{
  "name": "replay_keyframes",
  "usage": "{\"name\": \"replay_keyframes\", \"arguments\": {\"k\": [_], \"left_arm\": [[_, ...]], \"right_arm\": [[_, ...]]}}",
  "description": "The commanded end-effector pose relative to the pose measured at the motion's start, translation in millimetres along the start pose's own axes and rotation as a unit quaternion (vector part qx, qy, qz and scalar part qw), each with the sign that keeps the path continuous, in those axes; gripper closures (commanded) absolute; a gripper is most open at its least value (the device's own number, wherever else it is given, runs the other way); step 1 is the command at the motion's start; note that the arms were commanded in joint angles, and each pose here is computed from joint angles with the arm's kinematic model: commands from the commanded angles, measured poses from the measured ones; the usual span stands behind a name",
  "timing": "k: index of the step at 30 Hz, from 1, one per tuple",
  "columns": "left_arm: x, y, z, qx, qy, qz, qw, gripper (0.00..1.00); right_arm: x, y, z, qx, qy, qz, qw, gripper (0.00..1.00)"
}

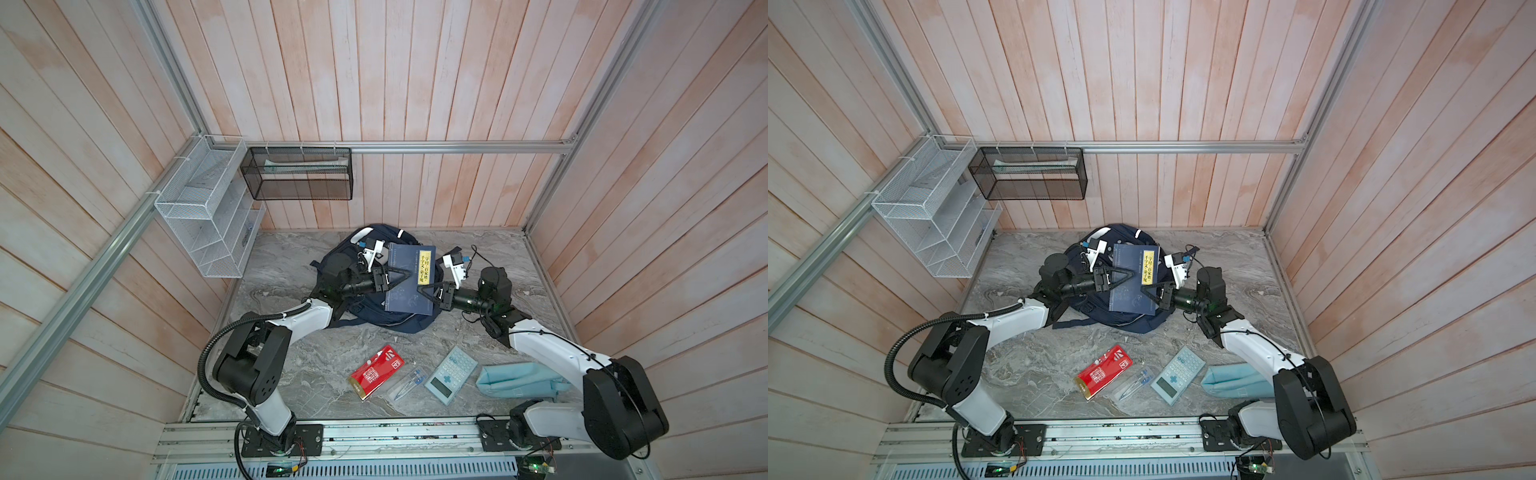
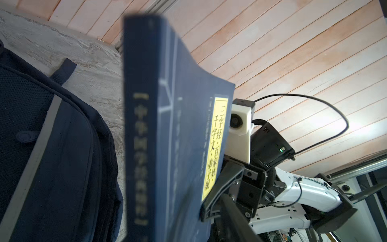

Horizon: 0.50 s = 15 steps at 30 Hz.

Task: Pack the student bag
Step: 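Carry the blue book with the right gripper while the left grips the backpack opening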

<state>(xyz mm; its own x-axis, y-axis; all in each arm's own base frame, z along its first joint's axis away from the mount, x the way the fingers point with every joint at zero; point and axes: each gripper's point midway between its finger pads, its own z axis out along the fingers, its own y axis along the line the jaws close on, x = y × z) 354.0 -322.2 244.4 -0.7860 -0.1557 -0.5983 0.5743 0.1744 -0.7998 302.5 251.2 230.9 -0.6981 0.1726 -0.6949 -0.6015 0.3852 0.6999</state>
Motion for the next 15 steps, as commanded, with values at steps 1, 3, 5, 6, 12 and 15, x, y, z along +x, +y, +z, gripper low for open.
{"name": "replay_keyframes", "arguments": {"k": [1, 3, 5, 6, 12, 15], "left_arm": [[-1.9, 26.3, 7.1, -0.079, 0.018, 0.039, 0.996, 0.21], [-1.3, 64.6, 7.3, -0.193, 0.030, 0.060, 0.979, 0.16], [7.7, 91.0, 13.7, -0.272, 0.070, 0.097, 0.955, 0.16], [11.7, 99.7, 15.8, -0.293, 0.080, 0.105, 0.947, 0.16], [34.0, 137.2, 32.8, -0.400, 0.145, 0.185, 0.886, 0.20], [43.0, 151.0, 40.5, -0.451, 0.171, 0.234, 0.844, 0.20]], "right_arm": [[-18.6, -8.0, -29.9, 0.046, -0.052, -0.006, 0.998, 1.00], [-29.2, -21.3, -58.4, 0.093, -0.099, 0.013, 0.991, 1.00], [-38.1, -41.7, -91.0, 0.158, -0.154, 0.034, 0.975, 1.00], [-40.4, -49.7, -103.7, 0.183, -0.168, 0.040, 0.968, 1.00], [-40.8, -77.1, -157.0, 0.249, -0.204, 0.072, 0.944, 1.00], [-37.4, -82.0, -164.2, 0.256, -0.204, 0.079, 0.942, 1.00]]}}
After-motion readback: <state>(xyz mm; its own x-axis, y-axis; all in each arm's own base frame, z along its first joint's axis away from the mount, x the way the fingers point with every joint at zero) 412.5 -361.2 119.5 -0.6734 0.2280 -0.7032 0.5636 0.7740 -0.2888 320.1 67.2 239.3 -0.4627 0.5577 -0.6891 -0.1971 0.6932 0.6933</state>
